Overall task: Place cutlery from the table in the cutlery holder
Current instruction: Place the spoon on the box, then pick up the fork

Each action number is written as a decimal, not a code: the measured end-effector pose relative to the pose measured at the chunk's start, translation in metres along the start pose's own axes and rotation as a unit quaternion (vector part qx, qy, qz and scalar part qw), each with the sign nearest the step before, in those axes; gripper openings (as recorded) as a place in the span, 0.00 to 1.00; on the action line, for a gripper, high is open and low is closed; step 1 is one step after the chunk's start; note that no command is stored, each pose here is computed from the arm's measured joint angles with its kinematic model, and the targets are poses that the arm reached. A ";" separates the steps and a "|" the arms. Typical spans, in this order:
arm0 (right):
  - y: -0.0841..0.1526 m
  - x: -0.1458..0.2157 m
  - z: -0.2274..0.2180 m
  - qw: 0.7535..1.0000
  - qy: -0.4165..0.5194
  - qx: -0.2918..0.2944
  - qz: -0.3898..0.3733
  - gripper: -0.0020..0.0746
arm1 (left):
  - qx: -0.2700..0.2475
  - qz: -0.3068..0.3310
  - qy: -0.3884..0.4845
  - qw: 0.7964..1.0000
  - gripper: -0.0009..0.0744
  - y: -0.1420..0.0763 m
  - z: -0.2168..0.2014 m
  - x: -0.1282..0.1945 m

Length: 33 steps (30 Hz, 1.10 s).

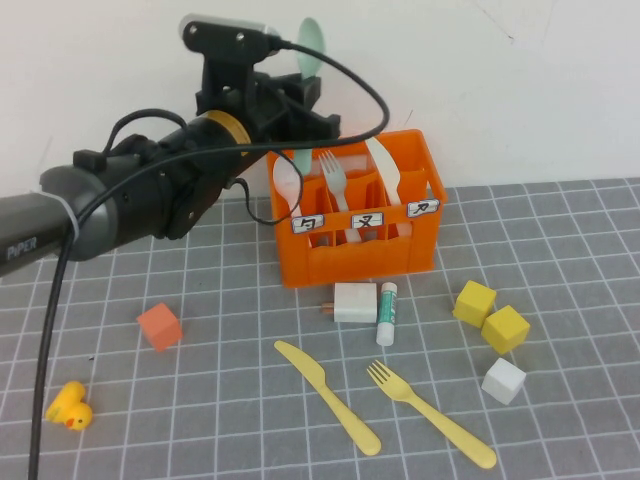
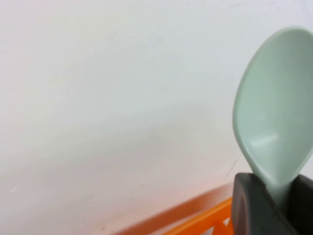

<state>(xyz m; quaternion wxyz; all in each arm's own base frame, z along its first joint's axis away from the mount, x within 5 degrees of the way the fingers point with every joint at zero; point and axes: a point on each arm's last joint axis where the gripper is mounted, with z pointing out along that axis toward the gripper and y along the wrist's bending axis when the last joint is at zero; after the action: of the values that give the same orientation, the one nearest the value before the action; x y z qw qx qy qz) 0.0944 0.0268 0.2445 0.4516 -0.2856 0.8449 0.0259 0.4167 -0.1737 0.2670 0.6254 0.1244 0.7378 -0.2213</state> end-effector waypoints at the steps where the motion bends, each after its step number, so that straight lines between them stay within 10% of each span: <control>1: 0.000 0.000 0.000 1.000 0.000 0.000 0.000 0.02 | -0.001 -0.003 0.000 1.000 0.15 0.001 0.001 0.002; 16: 0.000 0.000 0.000 1.000 0.001 -0.001 -0.001 0.02 | -0.007 0.003 0.041 0.999 0.16 0.015 0.020 0.049; 25: 0.000 0.000 0.000 1.000 0.002 -0.003 -0.001 0.02 | -0.009 0.032 0.030 0.999 0.52 0.022 0.013 0.034; 33: -0.001 -0.001 0.000 1.000 -0.007 0.004 -0.007 0.02 | -0.054 0.093 0.030 0.994 0.27 0.011 -0.039 -0.049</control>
<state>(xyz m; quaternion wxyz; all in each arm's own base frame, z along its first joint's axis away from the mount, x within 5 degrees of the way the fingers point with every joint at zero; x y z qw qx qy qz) 0.0952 0.0269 0.2457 0.4588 -0.2896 0.8398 0.0217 0.3967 -0.1409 0.3173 0.6269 0.1654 0.7521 -0.1181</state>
